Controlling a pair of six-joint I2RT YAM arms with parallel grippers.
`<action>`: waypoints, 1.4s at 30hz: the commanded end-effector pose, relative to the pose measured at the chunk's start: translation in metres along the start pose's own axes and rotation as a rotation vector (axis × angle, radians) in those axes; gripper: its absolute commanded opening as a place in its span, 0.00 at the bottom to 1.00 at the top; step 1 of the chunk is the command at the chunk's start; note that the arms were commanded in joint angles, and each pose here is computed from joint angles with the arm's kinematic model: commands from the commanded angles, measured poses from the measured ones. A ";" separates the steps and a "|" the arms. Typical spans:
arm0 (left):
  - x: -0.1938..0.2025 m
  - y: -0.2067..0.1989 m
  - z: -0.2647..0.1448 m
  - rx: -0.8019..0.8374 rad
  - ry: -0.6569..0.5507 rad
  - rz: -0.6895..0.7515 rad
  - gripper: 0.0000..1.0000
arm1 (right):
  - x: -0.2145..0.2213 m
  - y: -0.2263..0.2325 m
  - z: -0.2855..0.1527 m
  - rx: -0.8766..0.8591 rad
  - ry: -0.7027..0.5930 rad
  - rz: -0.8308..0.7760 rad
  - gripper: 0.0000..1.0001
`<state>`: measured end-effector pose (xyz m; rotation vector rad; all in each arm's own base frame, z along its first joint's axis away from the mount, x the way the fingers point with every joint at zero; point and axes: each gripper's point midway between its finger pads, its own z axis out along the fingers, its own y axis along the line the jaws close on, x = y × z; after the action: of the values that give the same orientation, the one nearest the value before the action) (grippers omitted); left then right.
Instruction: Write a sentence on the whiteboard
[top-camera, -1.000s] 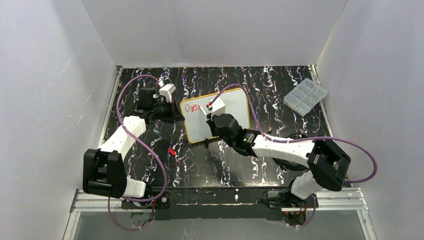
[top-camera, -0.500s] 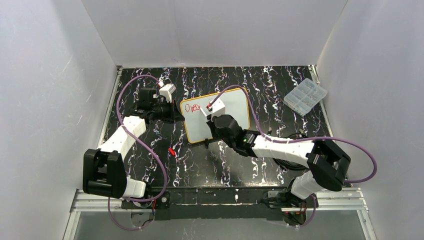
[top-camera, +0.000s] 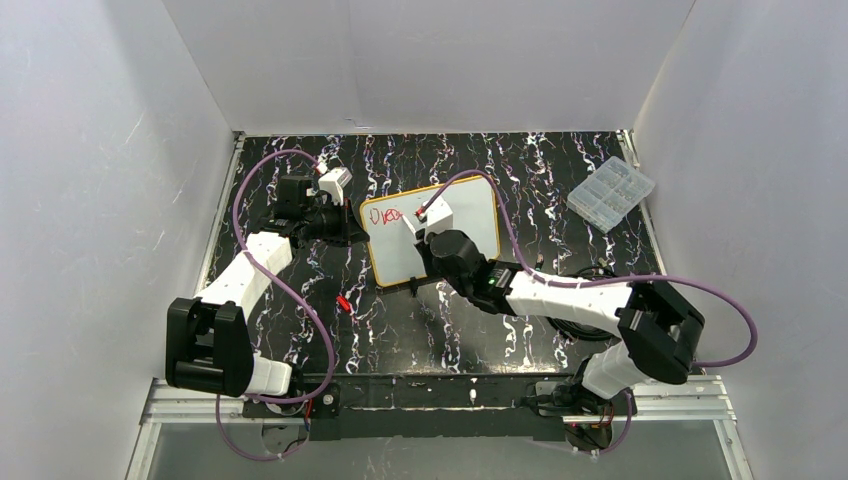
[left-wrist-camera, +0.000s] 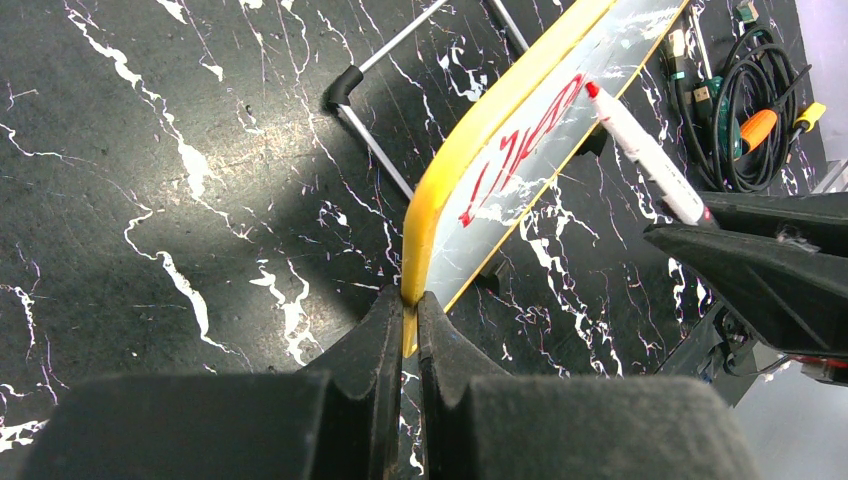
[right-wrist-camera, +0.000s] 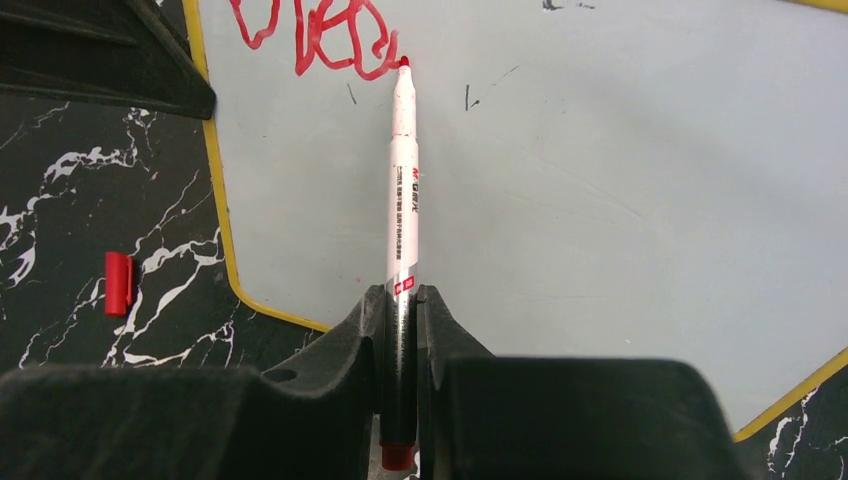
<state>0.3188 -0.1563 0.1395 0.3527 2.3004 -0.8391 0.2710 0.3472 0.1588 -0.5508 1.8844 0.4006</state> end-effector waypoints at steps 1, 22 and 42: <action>0.001 -0.017 -0.008 0.046 0.012 0.018 0.00 | -0.027 -0.006 -0.011 0.018 -0.084 0.023 0.01; 0.001 -0.018 -0.008 0.051 0.013 0.017 0.00 | -0.038 0.000 0.002 0.023 -0.105 -0.003 0.01; 0.001 -0.018 -0.009 0.051 0.011 0.018 0.00 | 0.003 -0.002 -0.001 0.014 -0.005 0.017 0.01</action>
<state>0.3186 -0.1566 0.1396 0.3533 2.3002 -0.8408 0.2731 0.3451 0.1573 -0.5501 1.8804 0.3781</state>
